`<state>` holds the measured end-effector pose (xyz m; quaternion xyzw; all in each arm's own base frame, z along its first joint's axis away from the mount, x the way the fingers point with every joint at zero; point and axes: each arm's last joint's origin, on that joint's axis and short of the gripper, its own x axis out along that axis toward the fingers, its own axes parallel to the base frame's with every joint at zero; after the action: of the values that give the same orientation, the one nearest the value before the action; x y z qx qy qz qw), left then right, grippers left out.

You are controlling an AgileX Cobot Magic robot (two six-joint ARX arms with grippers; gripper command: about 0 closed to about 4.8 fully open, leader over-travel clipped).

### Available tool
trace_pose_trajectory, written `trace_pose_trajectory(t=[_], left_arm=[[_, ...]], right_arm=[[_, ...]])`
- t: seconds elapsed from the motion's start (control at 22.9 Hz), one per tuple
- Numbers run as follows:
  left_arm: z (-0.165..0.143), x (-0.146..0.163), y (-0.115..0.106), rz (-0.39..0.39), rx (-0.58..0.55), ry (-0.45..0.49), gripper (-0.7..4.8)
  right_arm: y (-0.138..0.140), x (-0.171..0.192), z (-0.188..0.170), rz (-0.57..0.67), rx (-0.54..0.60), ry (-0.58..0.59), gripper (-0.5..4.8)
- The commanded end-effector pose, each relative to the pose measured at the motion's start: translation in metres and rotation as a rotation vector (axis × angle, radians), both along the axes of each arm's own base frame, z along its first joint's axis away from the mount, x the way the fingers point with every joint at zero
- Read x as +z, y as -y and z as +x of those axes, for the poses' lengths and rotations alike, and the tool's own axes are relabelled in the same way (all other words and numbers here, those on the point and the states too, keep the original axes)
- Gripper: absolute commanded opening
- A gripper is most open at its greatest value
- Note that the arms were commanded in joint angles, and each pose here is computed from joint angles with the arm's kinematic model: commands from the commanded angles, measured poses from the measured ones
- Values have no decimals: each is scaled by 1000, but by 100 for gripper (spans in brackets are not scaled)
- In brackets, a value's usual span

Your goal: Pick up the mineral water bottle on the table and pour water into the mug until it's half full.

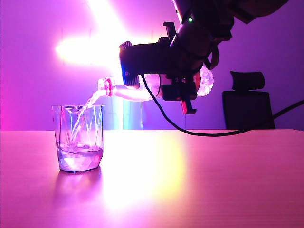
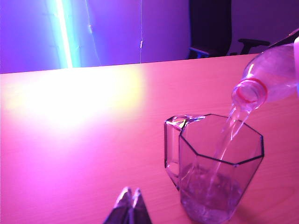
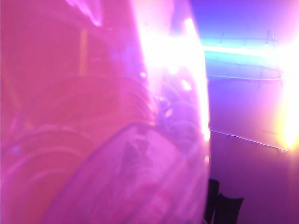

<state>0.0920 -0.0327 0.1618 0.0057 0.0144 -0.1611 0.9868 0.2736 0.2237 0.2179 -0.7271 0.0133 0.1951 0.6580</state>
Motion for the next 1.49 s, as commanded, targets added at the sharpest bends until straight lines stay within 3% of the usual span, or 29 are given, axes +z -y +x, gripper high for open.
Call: trace_pose_trajectory(t=[0.04, 0.7, 1.09, 1.27, 1.49], left_arm=[[0, 2, 0, -7, -3, 10, -2], [0, 2, 0, -7, -3, 10, -2], [0, 2, 0, -7, -3, 10, -2], [0, 2, 0, -7, -3, 10, -2], [0, 2, 0, -7, -3, 10, -2]], right_arm=[[-2, 11, 1, 45, -6, 53, 237], [-2, 11, 1, 58, 1, 47, 238], [-10, 10, -5, 231, 18, -20, 237], [-10, 10, -6, 392, -10, -76, 238], [-7, 22, -9, 792, -102, -182, 238]])
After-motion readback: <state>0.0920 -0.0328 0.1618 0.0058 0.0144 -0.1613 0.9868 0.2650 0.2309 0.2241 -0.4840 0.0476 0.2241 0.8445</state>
